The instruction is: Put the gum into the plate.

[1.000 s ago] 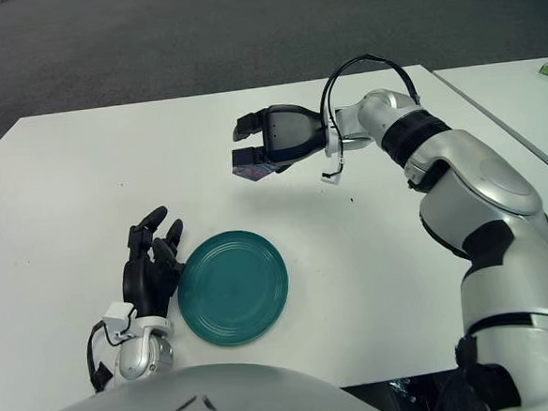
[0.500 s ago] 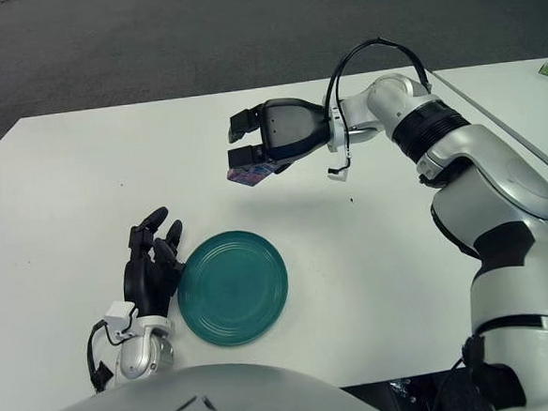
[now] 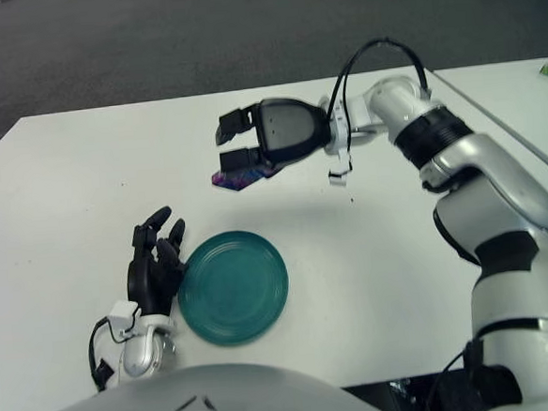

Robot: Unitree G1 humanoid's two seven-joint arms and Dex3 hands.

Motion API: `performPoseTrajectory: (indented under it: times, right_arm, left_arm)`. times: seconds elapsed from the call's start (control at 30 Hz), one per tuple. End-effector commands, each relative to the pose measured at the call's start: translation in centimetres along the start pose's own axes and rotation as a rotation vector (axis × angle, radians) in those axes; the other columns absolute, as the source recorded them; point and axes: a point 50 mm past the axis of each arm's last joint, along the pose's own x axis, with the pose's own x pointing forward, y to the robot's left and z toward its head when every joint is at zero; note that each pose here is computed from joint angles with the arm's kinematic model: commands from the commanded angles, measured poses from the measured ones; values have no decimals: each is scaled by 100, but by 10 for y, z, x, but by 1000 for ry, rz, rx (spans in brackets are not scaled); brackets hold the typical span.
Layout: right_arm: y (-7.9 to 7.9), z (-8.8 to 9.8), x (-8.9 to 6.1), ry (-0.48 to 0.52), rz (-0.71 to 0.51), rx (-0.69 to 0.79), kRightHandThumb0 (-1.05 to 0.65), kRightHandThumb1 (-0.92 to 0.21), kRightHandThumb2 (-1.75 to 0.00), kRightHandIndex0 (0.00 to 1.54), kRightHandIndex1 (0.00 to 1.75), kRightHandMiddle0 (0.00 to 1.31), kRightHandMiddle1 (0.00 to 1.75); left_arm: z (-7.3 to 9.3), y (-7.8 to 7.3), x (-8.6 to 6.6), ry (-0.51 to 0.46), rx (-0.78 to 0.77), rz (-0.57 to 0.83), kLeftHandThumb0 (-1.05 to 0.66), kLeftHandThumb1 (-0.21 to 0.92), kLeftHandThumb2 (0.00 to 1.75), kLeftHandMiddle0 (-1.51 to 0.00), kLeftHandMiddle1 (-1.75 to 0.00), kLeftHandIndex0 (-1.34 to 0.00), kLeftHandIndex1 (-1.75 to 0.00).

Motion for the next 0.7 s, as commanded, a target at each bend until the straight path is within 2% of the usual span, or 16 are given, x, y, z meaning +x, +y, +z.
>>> performPoseTrajectory:
  times: [0.0, 0.17, 0.3, 0.47, 0.67]
  right_arm:
    - [-8, 8, 1, 13, -42, -6, -38, -73, -62, 48, 60, 47, 154]
    - [-8, 25, 10, -1, -62, -2, -38, -76, -57, 49, 62, 48, 152]
    - [-9, 33, 15, -27, -49, 4, -38, -75, -55, 50, 63, 50, 150]
    - [-7, 38, 18, -44, -41, 22, -40, -66, -63, 54, 62, 61, 142]
    - [-1, 41, 20, -55, -12, 47, -41, -61, -69, 53, 63, 64, 141]
  left_arm:
    - [4, -10, 7, -25, -80, 19, -90, 92, 90, -49, -19, -8, -99]
    - [3, -10, 9, -19, -155, 21, -91, 92, 88, -52, -21, -13, -110]
    - [3, -13, 10, -11, -213, -7, -89, 92, 85, -51, -22, -10, -108]
    - [17, -31, 3, -46, -247, -25, -82, 92, 88, -47, -35, -6, -105]
    - [15, -27, 5, -79, -205, 1, -80, 92, 90, -44, -41, -6, -105]
